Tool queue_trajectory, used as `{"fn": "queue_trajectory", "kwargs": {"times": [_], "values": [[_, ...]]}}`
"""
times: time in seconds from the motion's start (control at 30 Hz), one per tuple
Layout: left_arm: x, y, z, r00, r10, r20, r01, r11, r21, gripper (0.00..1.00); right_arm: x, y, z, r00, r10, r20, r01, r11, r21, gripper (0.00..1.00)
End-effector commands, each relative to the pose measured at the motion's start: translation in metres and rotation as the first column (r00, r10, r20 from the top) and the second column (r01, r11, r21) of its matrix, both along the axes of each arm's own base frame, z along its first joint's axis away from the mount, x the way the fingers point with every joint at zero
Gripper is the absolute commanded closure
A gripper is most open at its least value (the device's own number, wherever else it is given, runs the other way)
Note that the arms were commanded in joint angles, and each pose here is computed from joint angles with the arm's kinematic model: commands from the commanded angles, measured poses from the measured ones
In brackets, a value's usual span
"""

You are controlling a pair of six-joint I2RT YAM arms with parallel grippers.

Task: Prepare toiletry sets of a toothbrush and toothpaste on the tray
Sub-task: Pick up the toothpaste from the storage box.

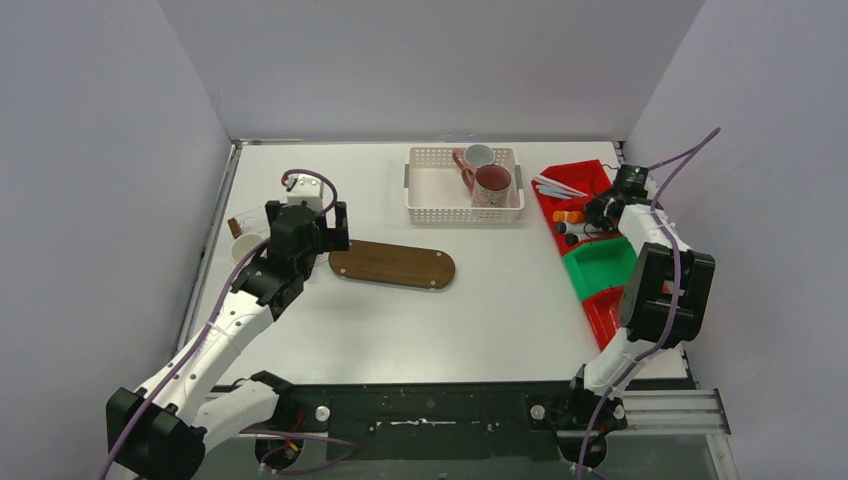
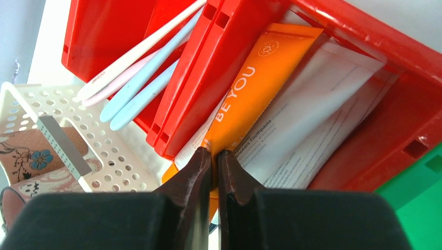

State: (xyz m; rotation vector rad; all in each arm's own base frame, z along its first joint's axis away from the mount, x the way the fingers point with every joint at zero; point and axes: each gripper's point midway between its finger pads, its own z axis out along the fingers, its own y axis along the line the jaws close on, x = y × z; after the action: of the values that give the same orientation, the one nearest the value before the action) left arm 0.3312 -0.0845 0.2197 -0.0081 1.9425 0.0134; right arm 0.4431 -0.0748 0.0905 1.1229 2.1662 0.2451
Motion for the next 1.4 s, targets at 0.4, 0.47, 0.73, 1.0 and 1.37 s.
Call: {"fn": "queue_trajectory", "kwargs": {"times": [0.4, 0.47, 0.73, 1.0, 1.37], "values": [[0.007, -0.021, 0.025, 0.995, -0.075, 0.061, 0.082, 0.99, -0.119, 0.03, -0.02, 0.029, 0.082, 0.9, 0.204, 0.385, -0.169, 0.978, -0.124, 1.0], [0.008, -0.028, 0.027, 0.994, -0.096, 0.059, 0.104, 0.983, -0.15, 0.03, -0.024, 0.032, 0.096, 0.871, 0.24, 0.428, -0.183, 0.968, -0.169, 1.0], [0.01, -0.049, 0.051, 0.98, -0.182, 0.08, 0.197, 0.949, -0.248, 0.03, -0.043, 0.093, 0.149, 0.633, 0.505, 0.587, -0.309, 0.86, -0.406, 1.0], [0.011, -0.064, 0.079, 0.959, -0.252, 0.126, 0.28, 0.905, -0.321, 0.03, -0.075, 0.168, 0.188, 0.256, 0.661, 0.705, -0.42, 0.733, -0.534, 1.0], [0.012, -0.091, 0.108, 0.907, -0.38, 0.182, 0.421, 0.788, -0.45, 0.03, -0.126, 0.264, 0.217, -0.221, 0.695, 0.684, -0.517, 0.511, -0.687, 1.0]]}}
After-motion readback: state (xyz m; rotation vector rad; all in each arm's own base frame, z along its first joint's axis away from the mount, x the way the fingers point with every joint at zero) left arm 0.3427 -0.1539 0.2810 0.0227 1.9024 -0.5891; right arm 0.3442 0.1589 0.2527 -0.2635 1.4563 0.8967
